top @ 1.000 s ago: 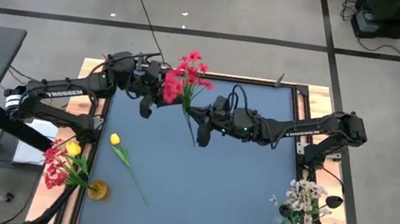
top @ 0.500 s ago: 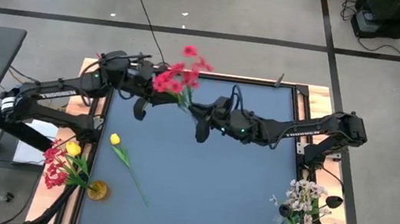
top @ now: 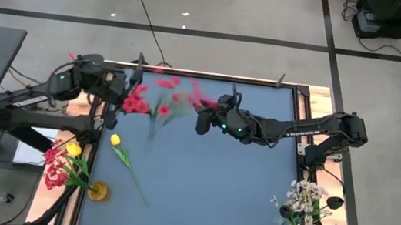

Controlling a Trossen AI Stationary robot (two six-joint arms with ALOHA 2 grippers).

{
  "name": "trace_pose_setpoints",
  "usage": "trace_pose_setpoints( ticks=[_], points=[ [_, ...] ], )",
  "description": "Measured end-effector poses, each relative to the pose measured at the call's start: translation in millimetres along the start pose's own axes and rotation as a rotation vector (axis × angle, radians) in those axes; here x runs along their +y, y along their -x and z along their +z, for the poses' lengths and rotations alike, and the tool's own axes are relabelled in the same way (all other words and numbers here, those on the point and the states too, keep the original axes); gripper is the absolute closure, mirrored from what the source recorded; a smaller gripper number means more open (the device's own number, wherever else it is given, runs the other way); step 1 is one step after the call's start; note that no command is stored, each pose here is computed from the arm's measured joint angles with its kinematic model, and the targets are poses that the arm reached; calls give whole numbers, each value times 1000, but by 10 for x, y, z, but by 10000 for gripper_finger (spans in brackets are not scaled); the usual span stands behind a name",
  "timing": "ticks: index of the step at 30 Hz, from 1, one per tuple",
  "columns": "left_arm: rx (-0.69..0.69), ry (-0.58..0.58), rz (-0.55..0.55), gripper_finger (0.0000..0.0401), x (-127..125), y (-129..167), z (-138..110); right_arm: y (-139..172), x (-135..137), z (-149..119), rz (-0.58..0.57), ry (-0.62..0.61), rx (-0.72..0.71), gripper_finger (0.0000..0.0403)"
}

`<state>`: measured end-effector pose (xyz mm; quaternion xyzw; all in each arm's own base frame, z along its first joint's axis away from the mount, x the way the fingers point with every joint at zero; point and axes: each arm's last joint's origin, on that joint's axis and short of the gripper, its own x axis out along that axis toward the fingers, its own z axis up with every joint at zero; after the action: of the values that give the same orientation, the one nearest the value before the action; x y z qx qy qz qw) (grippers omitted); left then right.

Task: Sort flowers into vase by color
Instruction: Put the red flowers into the yellow vase

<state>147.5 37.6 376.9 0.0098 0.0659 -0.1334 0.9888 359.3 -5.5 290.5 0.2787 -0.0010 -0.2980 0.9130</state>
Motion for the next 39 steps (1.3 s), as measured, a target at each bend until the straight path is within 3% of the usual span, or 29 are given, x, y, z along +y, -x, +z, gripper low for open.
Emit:
trace_pose_setpoints(
  ticks=[10,15,22,28,36,39],
  points=[
    [-11,-38,13,401,-271,380,-7,-2,-2,5,-2,-106,-5,212],
    [-81,-106,59,401,-357,523,49,-24,82,1,137,-176,18,212],
    [-165,-148,72,401,-337,511,147,-251,285,-343,343,-115,29,211],
    [-163,-54,119,396,-175,314,176,-541,569,-487,419,0,41,211],
    [-132,-31,115,393,1,64,150,-831,640,-394,362,105,96,212],
    [-136,-32,119,392,29,28,154,-868,602,-326,363,119,123,237]
  ],
)
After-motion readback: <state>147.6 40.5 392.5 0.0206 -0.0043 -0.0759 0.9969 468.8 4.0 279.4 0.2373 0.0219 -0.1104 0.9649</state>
